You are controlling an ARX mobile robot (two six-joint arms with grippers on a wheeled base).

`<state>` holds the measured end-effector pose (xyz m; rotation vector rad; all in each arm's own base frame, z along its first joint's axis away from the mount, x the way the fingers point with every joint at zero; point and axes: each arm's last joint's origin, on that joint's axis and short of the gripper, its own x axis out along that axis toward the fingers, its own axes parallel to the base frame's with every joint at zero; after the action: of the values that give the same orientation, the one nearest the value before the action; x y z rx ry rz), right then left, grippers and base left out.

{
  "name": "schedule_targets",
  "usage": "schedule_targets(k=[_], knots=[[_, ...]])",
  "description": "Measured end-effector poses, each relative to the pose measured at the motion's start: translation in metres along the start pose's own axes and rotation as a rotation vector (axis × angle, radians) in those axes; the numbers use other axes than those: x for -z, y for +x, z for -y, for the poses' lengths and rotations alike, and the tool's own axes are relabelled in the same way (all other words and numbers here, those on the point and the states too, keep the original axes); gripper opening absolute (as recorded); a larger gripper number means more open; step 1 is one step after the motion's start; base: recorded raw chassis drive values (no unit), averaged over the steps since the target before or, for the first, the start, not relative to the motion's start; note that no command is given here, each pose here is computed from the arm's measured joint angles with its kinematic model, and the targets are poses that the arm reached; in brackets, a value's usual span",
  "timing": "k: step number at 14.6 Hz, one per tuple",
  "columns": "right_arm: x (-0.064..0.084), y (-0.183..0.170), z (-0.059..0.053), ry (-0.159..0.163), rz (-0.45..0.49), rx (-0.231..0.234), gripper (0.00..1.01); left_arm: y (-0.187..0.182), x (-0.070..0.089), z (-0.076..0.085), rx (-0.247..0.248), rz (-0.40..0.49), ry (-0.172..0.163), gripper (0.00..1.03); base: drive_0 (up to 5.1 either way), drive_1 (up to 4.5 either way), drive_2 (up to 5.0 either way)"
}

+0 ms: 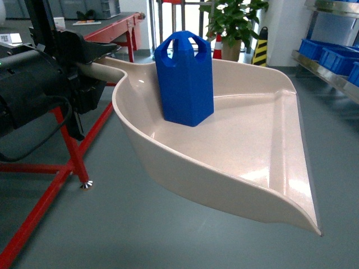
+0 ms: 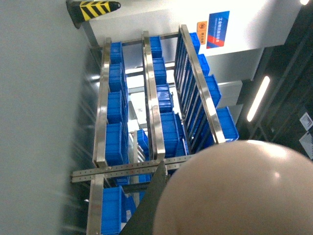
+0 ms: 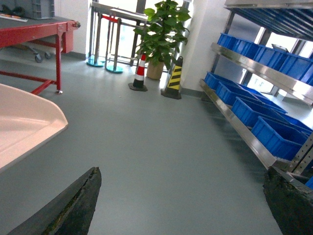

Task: Place part in tray to right shelf

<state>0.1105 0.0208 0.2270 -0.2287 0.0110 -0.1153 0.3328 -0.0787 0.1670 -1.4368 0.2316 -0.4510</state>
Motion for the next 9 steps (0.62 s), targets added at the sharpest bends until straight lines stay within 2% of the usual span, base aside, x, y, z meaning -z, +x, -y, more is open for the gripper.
schedule_targets(k=[9], knots=[[0.0001, 0.0000, 0.0000, 0.000, 0.000, 0.000, 0.98, 0.0000, 0.0000, 0.0000, 0.000, 0.000, 0.000, 0.12, 0.0, 4.35, -4.3]])
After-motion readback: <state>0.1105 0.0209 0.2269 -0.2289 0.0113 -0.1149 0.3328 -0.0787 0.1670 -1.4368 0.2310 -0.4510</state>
